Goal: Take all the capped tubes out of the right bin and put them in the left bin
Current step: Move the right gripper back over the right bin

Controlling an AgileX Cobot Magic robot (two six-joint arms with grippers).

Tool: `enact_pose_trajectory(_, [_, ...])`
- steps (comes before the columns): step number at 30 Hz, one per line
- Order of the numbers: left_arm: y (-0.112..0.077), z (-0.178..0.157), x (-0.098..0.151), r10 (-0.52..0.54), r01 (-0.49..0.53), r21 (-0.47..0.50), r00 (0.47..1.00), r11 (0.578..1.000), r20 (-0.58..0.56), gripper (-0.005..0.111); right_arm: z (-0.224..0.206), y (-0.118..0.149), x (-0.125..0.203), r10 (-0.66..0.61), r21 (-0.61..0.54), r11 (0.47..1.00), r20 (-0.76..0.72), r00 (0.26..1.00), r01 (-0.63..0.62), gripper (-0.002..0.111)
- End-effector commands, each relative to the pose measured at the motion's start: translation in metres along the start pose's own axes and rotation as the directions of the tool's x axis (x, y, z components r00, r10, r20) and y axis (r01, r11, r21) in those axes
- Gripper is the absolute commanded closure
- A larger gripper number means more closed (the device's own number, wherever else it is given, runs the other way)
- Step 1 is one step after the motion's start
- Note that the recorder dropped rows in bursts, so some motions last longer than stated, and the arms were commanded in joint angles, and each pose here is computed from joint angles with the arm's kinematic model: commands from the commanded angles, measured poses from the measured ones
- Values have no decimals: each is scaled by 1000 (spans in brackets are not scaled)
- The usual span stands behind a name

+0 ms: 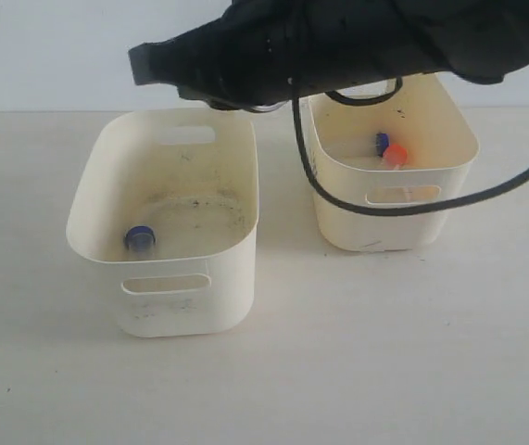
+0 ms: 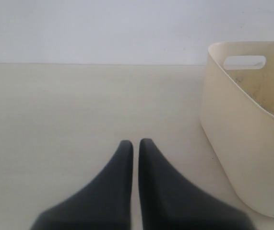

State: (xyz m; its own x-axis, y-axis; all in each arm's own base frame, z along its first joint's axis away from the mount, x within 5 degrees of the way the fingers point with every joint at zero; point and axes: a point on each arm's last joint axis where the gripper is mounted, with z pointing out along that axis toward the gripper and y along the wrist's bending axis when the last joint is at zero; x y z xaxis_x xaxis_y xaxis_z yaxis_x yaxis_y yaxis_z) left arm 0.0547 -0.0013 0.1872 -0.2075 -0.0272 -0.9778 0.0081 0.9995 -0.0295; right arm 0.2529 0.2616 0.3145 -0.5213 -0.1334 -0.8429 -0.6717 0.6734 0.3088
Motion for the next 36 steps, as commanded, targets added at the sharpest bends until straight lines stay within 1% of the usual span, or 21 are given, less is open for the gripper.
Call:
enact_pose_trajectory(1, [0,0,1,-10,10,7,1000,1000,1,103,-10,-37,-11,129,79,988,35,991,-131,108])
enact_pose_trajectory(2, [0,0,1,-10,10,7,1000,1000,1,103,-14,-50,-10,140,97,985,0,990,-140,108])
enact_pose_trajectory(4, [0,0,1,-10,10,7,1000,1000,1,103,-18,-62,-9,159,111,982,-33,987,-155,108])
enact_pose_trajectory(6, [0,0,1,-10,10,7,1000,1000,1,103,-22,-71,-11,167,130,978,-28,986,-162,108])
enact_pose_trajectory(10, [0,0,1,-10,10,7,1000,1000,1,103,-27,-74,-15,116,148,983,-38,993,-109,108])
enact_pose_trajectory(12, [0,0,1,-10,10,7,1000,1000,1,103,-31,-73,-24,92,175,981,-51,994,-82,108])
enact_pose_trajectory(13, [0,0,1,-10,10,7,1000,1000,1,103,-35,-72,-36,105,197,976,-34,994,-96,108])
enact_pose_trajectory(15, [0,0,1,-10,10,7,1000,1000,1,103,-41,-71,-49,86,230,970,-28,996,-77,108])
enact_pose_trajectory(19, [0,0,1,-10,10,7,1000,1000,1,103,-48,-74,-61,52,298,953,-6,999,-47,108])
enact_pose_trajectory(20, [0,0,1,-10,10,7,1000,1000,1,103,-46,-77,-61,58,313,948,5,998,-57,108])
enact_pose_trajectory(23, [0,0,1,-10,10,7,1000,1000,1,103,-34,-89,-55,120,339,934,-2,993,-113,108])
enact_pose_trajectory(28, [0,0,1,-10,10,7,1000,1000,1,103,-11,-130,-39,250,413,885,-32,968,-215,108])
enact_pose_trajectory(32, [0,0,1,-10,10,7,1000,1000,1,103,4,-154,-38,392,434,826,16,920,-359,108])
enact_pose_trajectory(36, [0,0,1,-10,10,7,1000,1000,1,103,22,-165,-35,501,439,767,46,864,-468,108])
